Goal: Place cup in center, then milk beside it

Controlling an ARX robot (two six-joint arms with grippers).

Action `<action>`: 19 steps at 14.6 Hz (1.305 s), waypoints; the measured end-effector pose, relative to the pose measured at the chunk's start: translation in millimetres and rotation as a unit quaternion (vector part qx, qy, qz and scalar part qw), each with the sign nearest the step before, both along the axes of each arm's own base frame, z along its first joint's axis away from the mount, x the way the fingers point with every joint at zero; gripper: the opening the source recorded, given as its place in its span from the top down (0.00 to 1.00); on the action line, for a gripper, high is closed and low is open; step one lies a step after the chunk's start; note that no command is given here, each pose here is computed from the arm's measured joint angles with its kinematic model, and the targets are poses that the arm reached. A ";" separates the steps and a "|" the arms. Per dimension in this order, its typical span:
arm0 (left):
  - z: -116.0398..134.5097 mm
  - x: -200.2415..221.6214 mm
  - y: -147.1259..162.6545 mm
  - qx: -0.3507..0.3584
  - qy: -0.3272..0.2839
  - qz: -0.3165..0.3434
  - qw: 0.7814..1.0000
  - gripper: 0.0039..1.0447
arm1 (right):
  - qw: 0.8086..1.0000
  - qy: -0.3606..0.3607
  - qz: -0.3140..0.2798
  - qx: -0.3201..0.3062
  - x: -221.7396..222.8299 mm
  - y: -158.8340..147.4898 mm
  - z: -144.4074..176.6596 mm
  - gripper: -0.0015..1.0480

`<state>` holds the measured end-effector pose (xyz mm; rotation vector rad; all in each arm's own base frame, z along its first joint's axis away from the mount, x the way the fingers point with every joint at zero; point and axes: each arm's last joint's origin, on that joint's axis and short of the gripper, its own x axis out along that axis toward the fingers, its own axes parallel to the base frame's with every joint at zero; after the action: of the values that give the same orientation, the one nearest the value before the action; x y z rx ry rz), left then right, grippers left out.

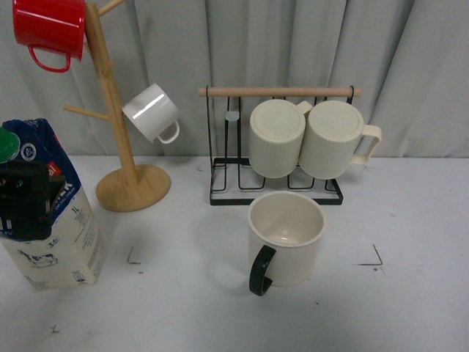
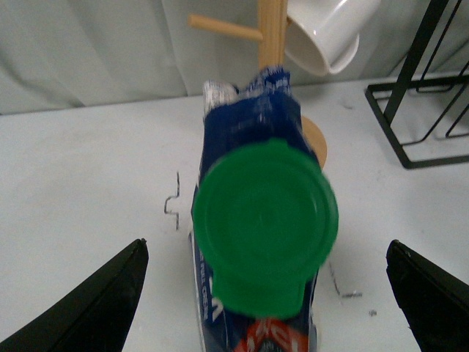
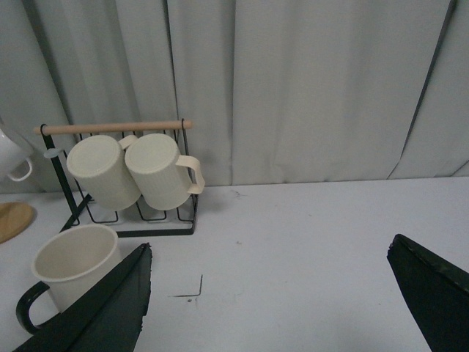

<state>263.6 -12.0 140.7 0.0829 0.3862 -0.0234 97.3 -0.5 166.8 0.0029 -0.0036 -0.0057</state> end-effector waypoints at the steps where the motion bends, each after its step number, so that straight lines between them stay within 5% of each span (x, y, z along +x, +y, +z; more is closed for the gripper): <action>1: 1.1 1.6 -0.1 -0.002 -0.002 0.000 1.000 0.06 | 1.000 0.000 0.000 0.000 0.0 0.0 0.0 0.06; 4: 3.7 7.2 -0.5 -0.011 -0.010 -0.001 1.000 0.06 | 1.000 0.000 0.000 0.000 0.0 0.0 0.0 0.06; 6: -10.7 10.3 -8.2 -0.031 0.013 -0.003 0.999 0.85 | 1.000 0.000 0.000 0.000 0.0 0.0 0.0 0.06; 7: -2.8 3.5 -24.0 -0.022 0.019 -0.013 0.999 0.97 | 1.000 0.000 0.000 0.000 0.0 0.0 0.0 0.06; 12: 16.6 5.1 -71.0 -0.033 -0.021 -0.052 0.998 0.97 | 1.000 0.000 0.000 0.000 0.0 0.0 0.0 0.06; 19: -2.2 24.3 -103.5 -0.036 0.009 -0.045 0.998 0.97 | 1.000 0.000 0.000 0.000 0.0 0.0 0.0 0.06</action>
<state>287.9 -115.5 138.6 0.0291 0.3981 -0.1275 97.3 -0.5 166.8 0.0029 -0.0036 -0.0057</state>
